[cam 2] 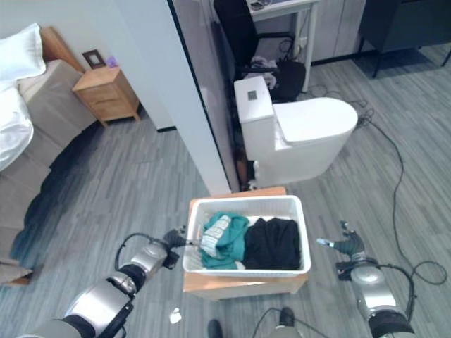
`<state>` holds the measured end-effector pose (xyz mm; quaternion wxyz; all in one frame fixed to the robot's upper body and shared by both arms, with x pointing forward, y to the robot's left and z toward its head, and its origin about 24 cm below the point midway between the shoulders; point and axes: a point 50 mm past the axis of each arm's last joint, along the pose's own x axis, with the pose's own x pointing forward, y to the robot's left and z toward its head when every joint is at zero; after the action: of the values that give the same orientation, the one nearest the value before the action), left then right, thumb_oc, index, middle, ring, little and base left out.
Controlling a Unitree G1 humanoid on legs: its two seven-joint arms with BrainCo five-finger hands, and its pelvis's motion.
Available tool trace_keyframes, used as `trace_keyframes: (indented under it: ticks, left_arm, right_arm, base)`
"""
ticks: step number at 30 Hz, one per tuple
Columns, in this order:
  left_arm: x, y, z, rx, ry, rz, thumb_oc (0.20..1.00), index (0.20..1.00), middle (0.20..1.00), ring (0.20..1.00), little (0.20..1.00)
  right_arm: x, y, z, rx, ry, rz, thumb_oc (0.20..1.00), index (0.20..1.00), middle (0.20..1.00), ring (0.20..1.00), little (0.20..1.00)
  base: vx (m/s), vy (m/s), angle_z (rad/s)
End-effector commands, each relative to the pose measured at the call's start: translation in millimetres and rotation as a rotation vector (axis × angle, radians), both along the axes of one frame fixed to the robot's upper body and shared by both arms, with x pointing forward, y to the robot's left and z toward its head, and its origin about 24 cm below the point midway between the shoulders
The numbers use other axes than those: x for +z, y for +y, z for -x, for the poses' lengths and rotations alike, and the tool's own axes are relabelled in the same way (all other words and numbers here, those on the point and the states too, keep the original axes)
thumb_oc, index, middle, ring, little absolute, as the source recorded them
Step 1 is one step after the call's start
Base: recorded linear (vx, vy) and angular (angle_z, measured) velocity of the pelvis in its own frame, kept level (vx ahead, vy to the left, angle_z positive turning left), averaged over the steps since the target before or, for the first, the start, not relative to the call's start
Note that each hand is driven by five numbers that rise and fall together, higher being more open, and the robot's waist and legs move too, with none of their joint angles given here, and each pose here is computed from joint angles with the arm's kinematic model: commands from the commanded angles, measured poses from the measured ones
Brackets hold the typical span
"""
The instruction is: Grab the laundry basket,head to the washer,open it,put in the laundry and shut it.
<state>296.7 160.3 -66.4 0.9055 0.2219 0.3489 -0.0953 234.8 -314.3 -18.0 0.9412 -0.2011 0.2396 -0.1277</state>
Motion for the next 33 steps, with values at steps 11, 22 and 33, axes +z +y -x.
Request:
trace_keyframes:
  ticks: [11, 22, 33]
  left_arm:
    - [20, -11, -22, -0.041, -0.062, -0.064, 1.000, 1.000, 1.000, 1.000, 1.000]
    - [18, -27, -21, -0.096, -0.054, -0.069, 1.000, 1.000, 1.000, 1.000, 1.000]
    - [38, -52, -37, -0.189, -0.133, -0.072, 1.000, 1.000, 1.000, 1.000, 1.000]
  right_arm:
    - [6, 24, -35, 0.050, -0.057, -0.042, 1.000, 1.000, 1.000, 1.000, 1.000]
    - [-12, 49, -39, 0.115, 0.028, -0.070, 1.000, 1.000, 1.000, 1.000, 1.000]
    - [-34, 60, -38, 0.079, 0.133, -0.147, 1.000, 1.000, 1.000, 1.000, 1.000]
  base:
    - [-0.02, 0.012, -0.01]
    - [0.00, 0.010, 0.02]
    - [0.00, 0.000, 0.01]
